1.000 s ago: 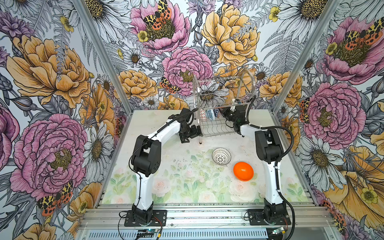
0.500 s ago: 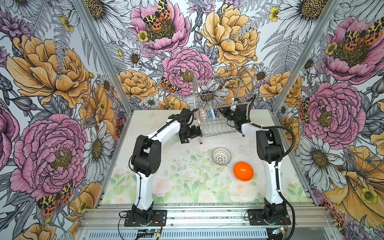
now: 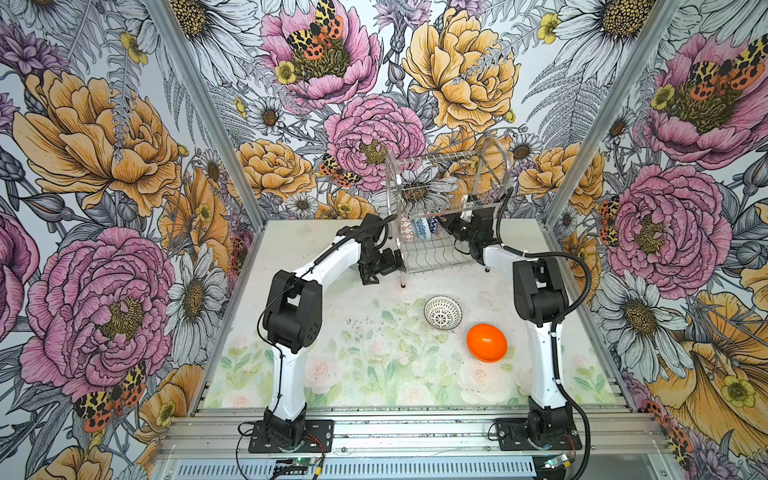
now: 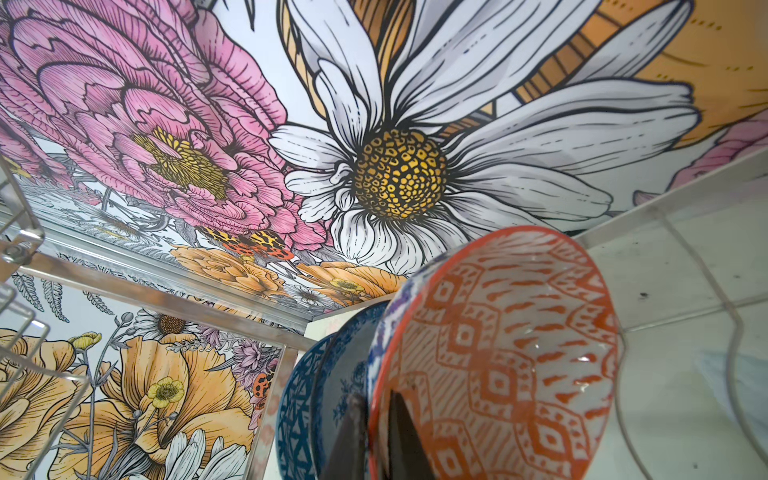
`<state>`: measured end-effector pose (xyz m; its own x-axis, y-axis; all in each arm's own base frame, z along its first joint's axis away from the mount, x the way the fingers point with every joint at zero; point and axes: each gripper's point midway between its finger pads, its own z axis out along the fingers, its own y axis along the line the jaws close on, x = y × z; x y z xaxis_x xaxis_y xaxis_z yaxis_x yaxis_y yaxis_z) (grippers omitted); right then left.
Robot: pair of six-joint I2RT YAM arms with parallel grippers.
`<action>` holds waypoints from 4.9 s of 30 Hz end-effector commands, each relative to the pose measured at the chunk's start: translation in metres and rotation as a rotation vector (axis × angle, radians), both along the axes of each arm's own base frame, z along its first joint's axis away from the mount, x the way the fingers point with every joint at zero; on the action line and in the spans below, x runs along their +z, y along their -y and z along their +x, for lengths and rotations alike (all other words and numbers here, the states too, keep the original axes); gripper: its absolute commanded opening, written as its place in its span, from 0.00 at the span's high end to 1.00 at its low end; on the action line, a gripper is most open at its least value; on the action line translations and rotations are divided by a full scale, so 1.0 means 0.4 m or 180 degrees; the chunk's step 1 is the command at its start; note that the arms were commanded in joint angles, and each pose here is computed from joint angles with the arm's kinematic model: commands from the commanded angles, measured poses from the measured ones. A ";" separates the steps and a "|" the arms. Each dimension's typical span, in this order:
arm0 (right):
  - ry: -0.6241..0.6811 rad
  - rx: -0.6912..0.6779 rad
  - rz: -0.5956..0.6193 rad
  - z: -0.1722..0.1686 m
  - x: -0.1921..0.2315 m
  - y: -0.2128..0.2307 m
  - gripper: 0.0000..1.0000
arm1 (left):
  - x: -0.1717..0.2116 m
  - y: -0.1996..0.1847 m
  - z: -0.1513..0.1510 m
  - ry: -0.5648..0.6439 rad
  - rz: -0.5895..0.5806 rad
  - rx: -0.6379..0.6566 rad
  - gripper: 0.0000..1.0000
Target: Load the bowls into the dish rack
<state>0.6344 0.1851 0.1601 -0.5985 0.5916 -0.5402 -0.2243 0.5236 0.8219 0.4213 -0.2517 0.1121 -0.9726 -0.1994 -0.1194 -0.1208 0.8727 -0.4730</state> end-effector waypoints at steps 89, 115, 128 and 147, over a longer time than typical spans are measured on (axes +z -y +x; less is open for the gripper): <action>-0.0595 -0.0121 -0.0813 -0.083 -0.131 0.058 0.85 | -0.010 0.043 -0.017 -0.0050 0.0056 -0.0098 0.01; -0.0498 -0.0182 -0.0796 -0.154 -0.046 0.048 0.85 | 0.027 0.036 -0.040 0.0087 0.0099 -0.0191 0.01; -0.0546 -0.0261 -0.0764 -0.211 -0.016 0.037 0.81 | 0.053 0.004 -0.045 0.0222 0.0128 -0.0204 0.01; -0.0648 -0.0163 -0.0885 -0.329 0.043 0.036 0.52 | 0.132 -0.132 -0.052 0.0501 -0.0033 0.0281 0.01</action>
